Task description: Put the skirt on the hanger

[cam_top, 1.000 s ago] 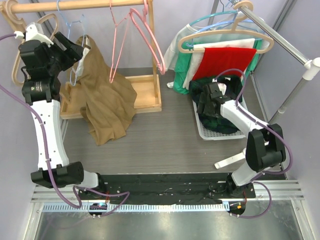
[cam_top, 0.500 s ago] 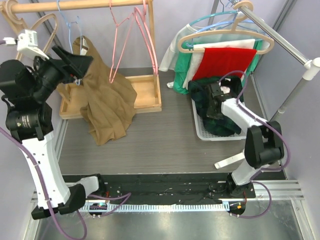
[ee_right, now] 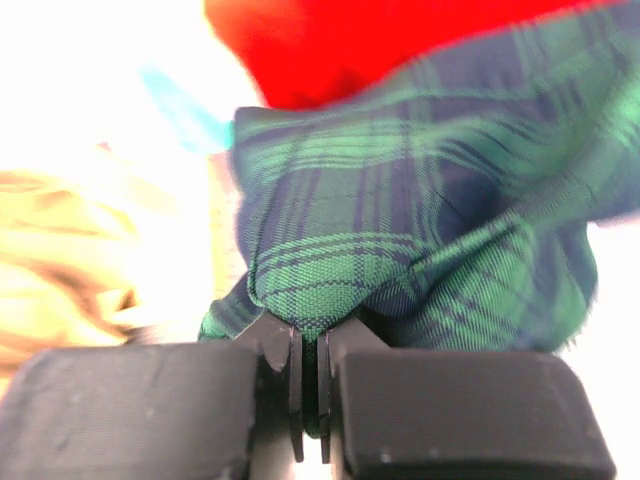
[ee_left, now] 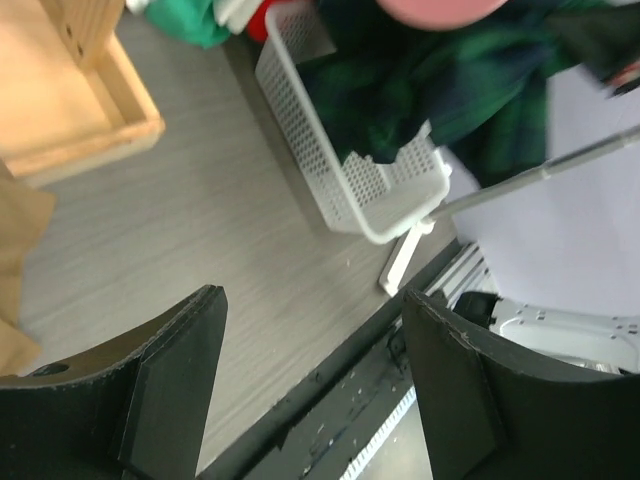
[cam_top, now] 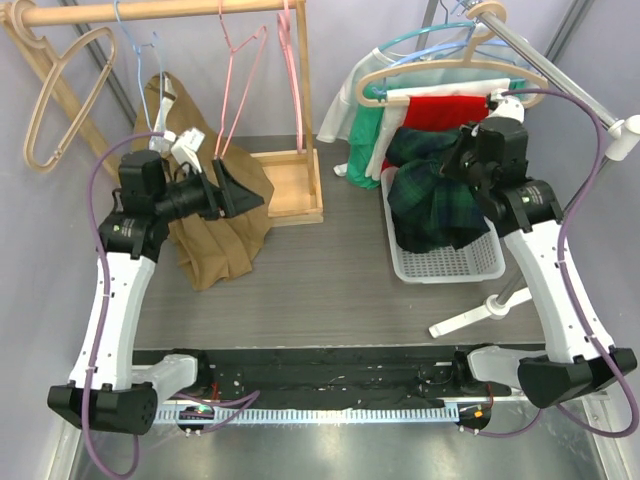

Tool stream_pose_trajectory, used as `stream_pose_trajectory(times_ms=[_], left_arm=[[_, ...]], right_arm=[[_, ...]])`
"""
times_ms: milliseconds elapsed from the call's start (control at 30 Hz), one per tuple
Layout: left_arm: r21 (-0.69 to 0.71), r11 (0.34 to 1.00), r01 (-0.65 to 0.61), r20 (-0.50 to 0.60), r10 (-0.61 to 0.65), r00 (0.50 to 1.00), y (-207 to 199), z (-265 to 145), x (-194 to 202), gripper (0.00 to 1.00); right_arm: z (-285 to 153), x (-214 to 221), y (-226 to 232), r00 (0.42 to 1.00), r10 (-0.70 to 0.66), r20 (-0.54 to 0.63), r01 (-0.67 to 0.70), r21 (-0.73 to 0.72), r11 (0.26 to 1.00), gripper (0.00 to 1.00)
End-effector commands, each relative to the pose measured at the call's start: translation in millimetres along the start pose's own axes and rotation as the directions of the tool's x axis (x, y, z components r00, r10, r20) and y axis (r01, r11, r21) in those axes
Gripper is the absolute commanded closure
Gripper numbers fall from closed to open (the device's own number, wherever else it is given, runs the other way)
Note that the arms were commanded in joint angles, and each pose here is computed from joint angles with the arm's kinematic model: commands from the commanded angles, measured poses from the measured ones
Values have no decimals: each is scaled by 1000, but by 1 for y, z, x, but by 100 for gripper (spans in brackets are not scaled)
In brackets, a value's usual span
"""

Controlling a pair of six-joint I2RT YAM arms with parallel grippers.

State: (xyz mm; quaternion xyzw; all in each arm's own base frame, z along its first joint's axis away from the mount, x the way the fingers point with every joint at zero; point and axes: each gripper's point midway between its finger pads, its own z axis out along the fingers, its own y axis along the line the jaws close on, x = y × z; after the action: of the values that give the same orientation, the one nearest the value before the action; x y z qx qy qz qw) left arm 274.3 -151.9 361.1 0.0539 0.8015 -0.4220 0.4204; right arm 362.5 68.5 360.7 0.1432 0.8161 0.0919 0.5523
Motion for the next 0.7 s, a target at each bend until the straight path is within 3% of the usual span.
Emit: stream_pose_trajectory(times_ms=[0,67,100,267,400,533,667], left_arm=[[15,997,-77,21,77,997,-3,-1,13,26],[-10,998,-62,2,62,998,9,8,25,26],[-11,998,-69,4,69,998,12,11,26,26],[-98,994,-39,14,40,999,40,23,36,26],[-125,992,-4,18,6,1000,52,30,41,25],[-131,991,0,28,4,1000,55,35,40,25],[-152,988,11,37,-5,999,60,37,38,25]], right_arm=[[-54,-70,69,980,-22,195,92,-356,930,99],[-66,-76,85,978,-32,206,122,-441,889,99],[-81,-80,104,976,-37,215,150,-536,831,99],[-135,-96,142,964,19,264,189,-738,648,99],[-195,-113,170,941,71,330,271,-866,421,99],[-251,-124,185,911,115,396,369,-908,201,99],[-285,-133,191,895,154,419,413,-908,71,99]])
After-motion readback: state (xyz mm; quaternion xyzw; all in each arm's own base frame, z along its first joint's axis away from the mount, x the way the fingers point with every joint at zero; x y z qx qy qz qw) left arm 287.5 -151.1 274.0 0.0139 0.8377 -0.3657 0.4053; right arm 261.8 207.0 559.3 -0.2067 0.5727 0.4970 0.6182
